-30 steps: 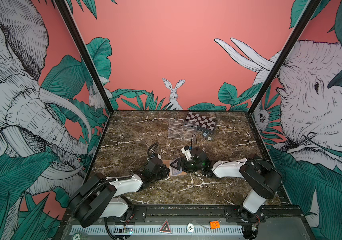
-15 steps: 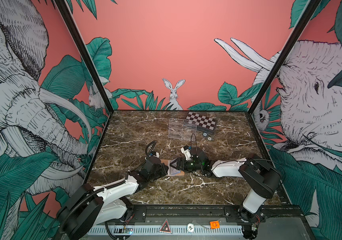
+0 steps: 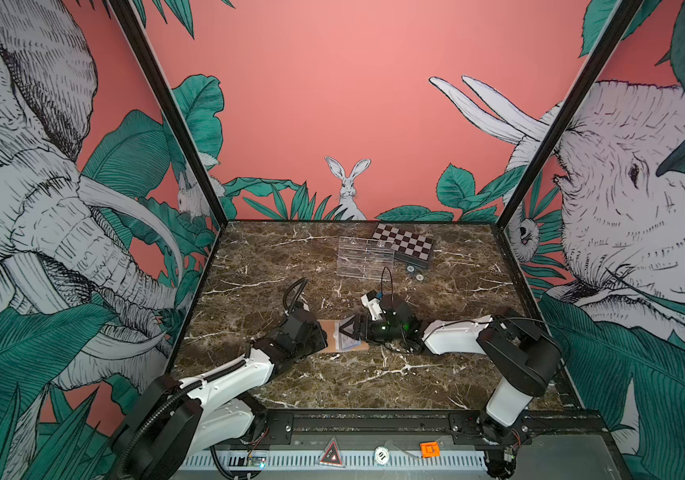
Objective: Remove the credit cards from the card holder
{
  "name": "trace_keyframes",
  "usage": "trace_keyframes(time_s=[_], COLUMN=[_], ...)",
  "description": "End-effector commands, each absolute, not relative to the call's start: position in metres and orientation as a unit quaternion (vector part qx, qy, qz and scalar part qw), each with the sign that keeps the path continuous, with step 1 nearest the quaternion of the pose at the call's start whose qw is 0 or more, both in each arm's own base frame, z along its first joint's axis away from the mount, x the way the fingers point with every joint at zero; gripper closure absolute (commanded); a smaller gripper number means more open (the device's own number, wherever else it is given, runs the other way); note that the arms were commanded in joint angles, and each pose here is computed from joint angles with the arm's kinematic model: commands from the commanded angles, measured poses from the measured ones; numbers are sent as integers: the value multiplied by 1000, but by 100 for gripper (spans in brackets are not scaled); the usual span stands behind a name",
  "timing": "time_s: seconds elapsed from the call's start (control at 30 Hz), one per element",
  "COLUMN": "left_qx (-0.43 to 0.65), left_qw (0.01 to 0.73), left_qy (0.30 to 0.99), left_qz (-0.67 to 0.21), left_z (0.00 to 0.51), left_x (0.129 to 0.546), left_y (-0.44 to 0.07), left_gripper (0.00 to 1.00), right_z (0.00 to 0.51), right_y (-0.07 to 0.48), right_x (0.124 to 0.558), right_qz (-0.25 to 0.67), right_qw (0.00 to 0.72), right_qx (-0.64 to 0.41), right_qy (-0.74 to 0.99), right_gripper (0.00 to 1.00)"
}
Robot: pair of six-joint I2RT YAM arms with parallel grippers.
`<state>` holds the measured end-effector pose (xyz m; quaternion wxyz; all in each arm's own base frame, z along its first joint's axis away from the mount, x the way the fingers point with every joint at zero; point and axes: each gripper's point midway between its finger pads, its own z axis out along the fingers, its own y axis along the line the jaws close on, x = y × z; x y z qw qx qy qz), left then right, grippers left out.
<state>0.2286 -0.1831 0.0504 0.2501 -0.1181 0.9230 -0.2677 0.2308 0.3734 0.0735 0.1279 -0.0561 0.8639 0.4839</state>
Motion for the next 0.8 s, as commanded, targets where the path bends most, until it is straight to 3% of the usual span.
trace_keyframes(time_s=[0.0,0.77], left_qx=[-113,-105], left_qw=[249,225], left_qy=[929,939], left_qz=[-249,-238], left_z=[44,16], left_x=[227,213], left_y=[-176,-170], left_gripper=[83,88], right_z=[88,96], right_y=[385,426], right_x=[235,223], right_qz=[502,517], right_qw=[137,113], right_qx=[-72,-103], right_qy=[851,842], right_gripper=[23,23])
